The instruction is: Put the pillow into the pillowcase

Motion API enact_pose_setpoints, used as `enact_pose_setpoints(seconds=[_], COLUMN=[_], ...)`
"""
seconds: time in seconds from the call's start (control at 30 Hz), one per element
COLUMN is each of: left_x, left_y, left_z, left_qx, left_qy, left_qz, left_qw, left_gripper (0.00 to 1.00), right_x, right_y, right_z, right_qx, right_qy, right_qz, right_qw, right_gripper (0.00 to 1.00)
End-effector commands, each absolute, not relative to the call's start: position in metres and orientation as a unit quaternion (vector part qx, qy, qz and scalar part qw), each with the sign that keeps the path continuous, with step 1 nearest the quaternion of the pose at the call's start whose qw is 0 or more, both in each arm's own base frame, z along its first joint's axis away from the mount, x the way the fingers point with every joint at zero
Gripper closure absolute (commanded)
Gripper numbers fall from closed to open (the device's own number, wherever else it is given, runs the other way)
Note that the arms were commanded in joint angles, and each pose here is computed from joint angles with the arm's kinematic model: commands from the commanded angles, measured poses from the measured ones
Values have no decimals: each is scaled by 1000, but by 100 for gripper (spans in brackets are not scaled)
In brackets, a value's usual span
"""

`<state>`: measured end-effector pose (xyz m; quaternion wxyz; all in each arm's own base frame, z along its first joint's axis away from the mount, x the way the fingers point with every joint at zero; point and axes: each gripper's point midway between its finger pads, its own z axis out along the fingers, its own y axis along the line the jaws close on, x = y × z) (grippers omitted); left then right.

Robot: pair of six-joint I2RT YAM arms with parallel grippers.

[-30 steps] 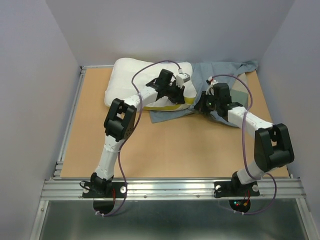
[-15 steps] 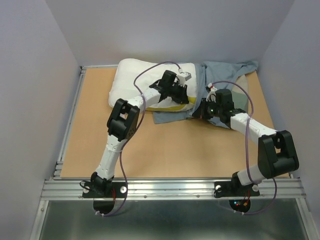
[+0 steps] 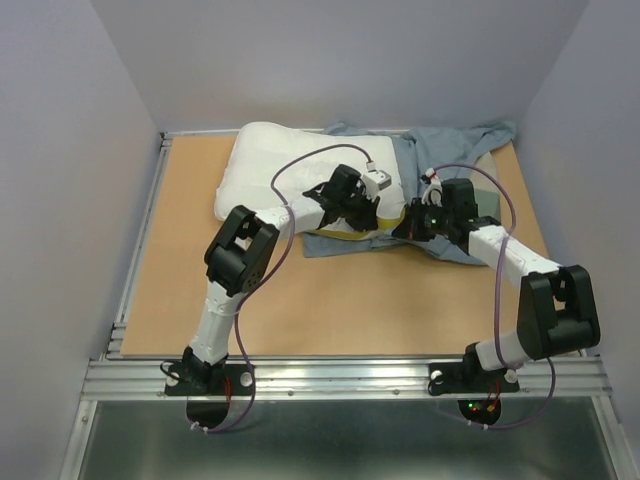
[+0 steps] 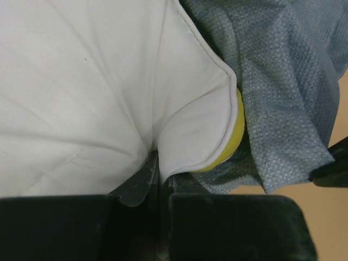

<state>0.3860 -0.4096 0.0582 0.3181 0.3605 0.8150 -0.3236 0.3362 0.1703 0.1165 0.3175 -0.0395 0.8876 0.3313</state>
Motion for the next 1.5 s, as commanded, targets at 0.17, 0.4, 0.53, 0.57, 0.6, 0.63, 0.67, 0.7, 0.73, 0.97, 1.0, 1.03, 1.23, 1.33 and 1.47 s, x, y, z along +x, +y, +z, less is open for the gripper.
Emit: enact_pose_setpoints(seconds=[0.17, 0.4, 0.53, 0.57, 0.6, 0.63, 0.67, 0.7, 0.73, 0.97, 1.0, 1.03, 1.23, 1.33, 1.47], left_x=[394, 365, 351, 351, 352, 352, 352, 353, 358, 371, 371, 371, 375, 373, 368], left_y=[-427, -394, -387, -389, -393, -396, -399, -403, -408, -425, -421, -418, -400, -392, -391], left_z=[107, 135, 131, 128, 124, 121, 119, 111, 112, 12, -6, -8, -3, -3, -5], left_qx=[356, 430, 435, 432, 428, 424, 419, 412, 405, 335, 325, 326, 310, 312, 311], left_qy=[785, 742, 743, 745, 746, 747, 747, 750, 745, 834, 847, 847, 856, 860, 861], left_qz=[-369, -385, -394, -398, -409, -416, -424, -432, -438, -364, -350, -353, -338, -327, -331], left_qw=[349, 340, 321, 316, 306, 300, 294, 286, 298, 244, 232, 228, 238, 238, 230], left_gripper=[49, 39, 50, 54, 59, 64, 70, 71, 72, 100, 100, 100, 100, 100, 100], right_x=[322, 315, 316, 316, 317, 317, 316, 316, 316, 316, 314, 312, 293, 306, 341], right_y=[190, 183, 182, 181, 181, 180, 179, 178, 178, 184, 186, 187, 178, 128, 79], right_z=[151, 149, 147, 147, 147, 147, 147, 145, 145, 155, 158, 159, 150, 148, 177], right_qx=[-69, -65, -66, -66, -69, -69, -68, -70, -70, -85, -89, -91, -116, -82, -20], right_qy=[858, 863, 865, 866, 866, 867, 868, 870, 870, 862, 859, 858, 876, 913, 914], right_qz=[410, 394, 389, 386, 383, 380, 378, 375, 374, 393, 399, 404, 378, 272, 201], right_qw=[301, 310, 309, 311, 314, 315, 313, 313, 312, 309, 308, 305, 277, 294, 353], right_gripper=[99, 99, 99, 99, 99, 99, 100, 99, 99, 100, 100, 100, 64, 29, 32])
